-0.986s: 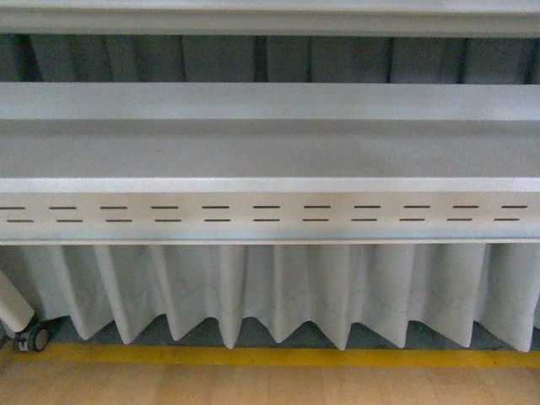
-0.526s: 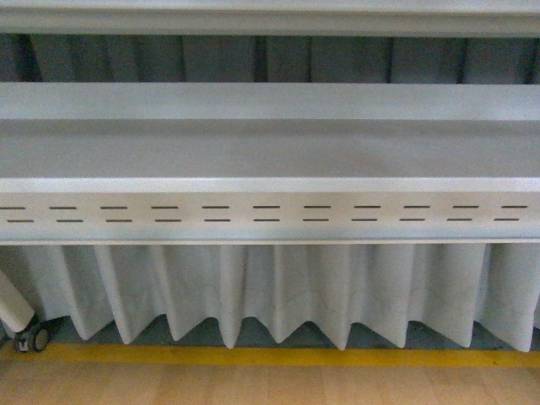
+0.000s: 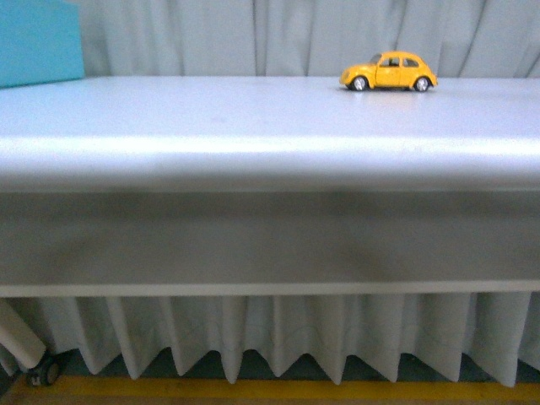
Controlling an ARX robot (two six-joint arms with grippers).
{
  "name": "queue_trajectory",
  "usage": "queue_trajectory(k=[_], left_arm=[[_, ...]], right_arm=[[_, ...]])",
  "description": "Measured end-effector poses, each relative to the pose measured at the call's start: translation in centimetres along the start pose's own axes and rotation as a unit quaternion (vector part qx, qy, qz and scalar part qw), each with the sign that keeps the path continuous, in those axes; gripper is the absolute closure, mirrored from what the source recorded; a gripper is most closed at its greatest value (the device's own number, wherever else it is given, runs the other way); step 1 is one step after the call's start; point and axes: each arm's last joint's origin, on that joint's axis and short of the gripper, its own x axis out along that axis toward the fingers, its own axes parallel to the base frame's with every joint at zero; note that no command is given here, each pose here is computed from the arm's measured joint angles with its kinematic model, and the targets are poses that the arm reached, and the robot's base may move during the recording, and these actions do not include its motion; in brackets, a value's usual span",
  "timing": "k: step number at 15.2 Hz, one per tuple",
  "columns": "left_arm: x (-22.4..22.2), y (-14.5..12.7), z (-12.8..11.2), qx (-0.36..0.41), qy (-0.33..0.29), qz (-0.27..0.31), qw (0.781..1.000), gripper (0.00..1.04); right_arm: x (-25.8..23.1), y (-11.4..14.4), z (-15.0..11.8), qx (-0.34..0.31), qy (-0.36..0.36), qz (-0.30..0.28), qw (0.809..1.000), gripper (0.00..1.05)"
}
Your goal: Wind up and store yellow beetle toy
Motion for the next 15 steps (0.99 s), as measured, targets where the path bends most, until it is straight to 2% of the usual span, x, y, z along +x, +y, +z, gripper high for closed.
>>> queue_trajectory(k=[15], left_arm=[[0.0,0.0,0.0,0.0,0.0,0.0,1.0,0.07]], right_arm=[[0.0,0.0,0.0,0.0,0.0,0.0,1.0,0.07]])
